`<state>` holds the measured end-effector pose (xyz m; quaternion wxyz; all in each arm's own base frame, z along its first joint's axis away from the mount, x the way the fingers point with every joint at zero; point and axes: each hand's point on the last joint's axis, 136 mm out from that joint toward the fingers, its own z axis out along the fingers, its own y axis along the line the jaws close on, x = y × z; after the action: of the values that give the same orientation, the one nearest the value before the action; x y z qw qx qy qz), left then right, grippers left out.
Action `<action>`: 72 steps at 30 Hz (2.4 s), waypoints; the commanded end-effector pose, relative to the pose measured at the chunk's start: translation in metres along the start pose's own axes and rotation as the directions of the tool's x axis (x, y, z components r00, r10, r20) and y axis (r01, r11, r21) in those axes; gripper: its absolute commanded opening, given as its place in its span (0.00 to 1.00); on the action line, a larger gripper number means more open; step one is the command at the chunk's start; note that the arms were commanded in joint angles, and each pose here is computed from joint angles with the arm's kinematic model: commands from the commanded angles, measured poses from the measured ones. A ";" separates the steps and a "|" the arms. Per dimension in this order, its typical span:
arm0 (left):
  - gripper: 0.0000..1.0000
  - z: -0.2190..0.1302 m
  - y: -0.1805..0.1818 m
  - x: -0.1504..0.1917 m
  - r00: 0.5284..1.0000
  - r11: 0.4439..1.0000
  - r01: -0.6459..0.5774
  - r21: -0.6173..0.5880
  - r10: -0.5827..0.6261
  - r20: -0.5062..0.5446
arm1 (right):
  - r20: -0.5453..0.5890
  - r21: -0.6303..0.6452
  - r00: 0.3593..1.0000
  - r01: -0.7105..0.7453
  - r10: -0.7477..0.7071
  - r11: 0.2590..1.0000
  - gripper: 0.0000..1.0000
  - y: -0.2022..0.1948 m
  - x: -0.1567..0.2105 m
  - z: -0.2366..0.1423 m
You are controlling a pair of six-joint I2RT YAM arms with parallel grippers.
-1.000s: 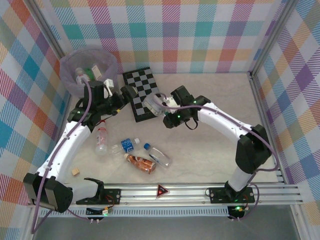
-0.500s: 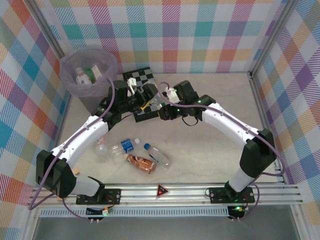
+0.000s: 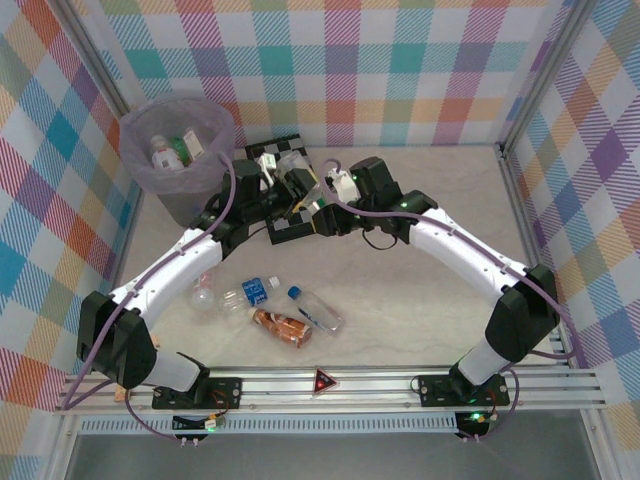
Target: Put the plastic bottles in the bin
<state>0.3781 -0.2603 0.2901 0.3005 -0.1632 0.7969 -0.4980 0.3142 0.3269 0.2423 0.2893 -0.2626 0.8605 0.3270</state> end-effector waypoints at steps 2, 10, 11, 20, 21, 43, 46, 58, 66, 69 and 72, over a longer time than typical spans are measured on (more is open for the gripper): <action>0.57 0.001 -0.004 0.004 1.000 1.000 -0.003 0.024 0.003 -0.010 | 0.005 -0.027 1.000 0.005 -0.004 1.000 0.49 0.009 -0.007 -0.001; 0.53 0.006 0.003 0.003 0.999 0.999 -0.029 -0.022 0.028 -0.032 | 0.012 0.007 1.000 0.007 -0.007 1.000 0.72 0.005 0.005 -0.014; 0.52 0.008 0.004 0.001 0.999 0.999 -0.031 -0.028 0.030 -0.034 | 0.014 0.009 1.000 0.012 -0.013 1.000 0.75 0.005 0.007 -0.017; 0.49 0.009 -0.005 -0.030 0.992 0.987 -0.123 -0.105 0.123 -0.001 | 0.042 0.143 0.999 0.019 -0.025 0.990 0.97 -0.022 0.027 -0.073; 0.49 0.007 -0.010 -0.038 0.992 0.987 -0.127 -0.099 0.129 0.010 | 0.051 0.152 0.998 0.013 -0.021 0.988 0.97 -0.026 0.027 -0.080; 0.37 -0.171 0.022 -0.343 0.849 0.953 -0.014 -0.301 0.171 0.501 | 0.003 0.240 0.994 -0.111 0.114 0.965 0.99 -0.056 0.082 -0.102; 0.36 -0.158 0.055 -0.350 0.865 0.937 0.026 -0.349 0.154 0.477 | -0.009 0.245 0.993 -0.113 0.119 0.963 0.99 -0.057 0.086 -0.101; 0.52 -0.127 0.137 -0.348 0.886 0.891 0.154 -0.427 0.067 0.460 | 0.000 0.217 0.994 -0.105 0.108 0.970 1.00 -0.050 0.088 -0.108; 0.77 -0.117 0.156 -0.342 0.905 0.876 0.157 -0.456 0.057 0.422 | 0.075 0.053 0.996 -0.041 0.037 0.998 0.99 -0.012 0.078 -0.126; 0.87 -0.114 0.158 -0.341 0.910 0.879 0.156 -0.451 0.050 0.411 | 0.035 -0.002 0.998 -0.053 0.053 0.999 1.00 -0.002 0.081 -0.125; 0.90 -0.112 0.158 -0.340 0.913 0.879 0.152 -0.453 0.051 0.405 | -0.005 -0.088 0.995 -0.102 0.102 0.991 1.00 0.009 0.084 -0.116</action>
<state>0.5728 0.0829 0.3027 0.4084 -0.3561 0.8023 -0.2502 0.2243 0.2121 0.2546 0.2908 -0.2160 0.8724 0.3283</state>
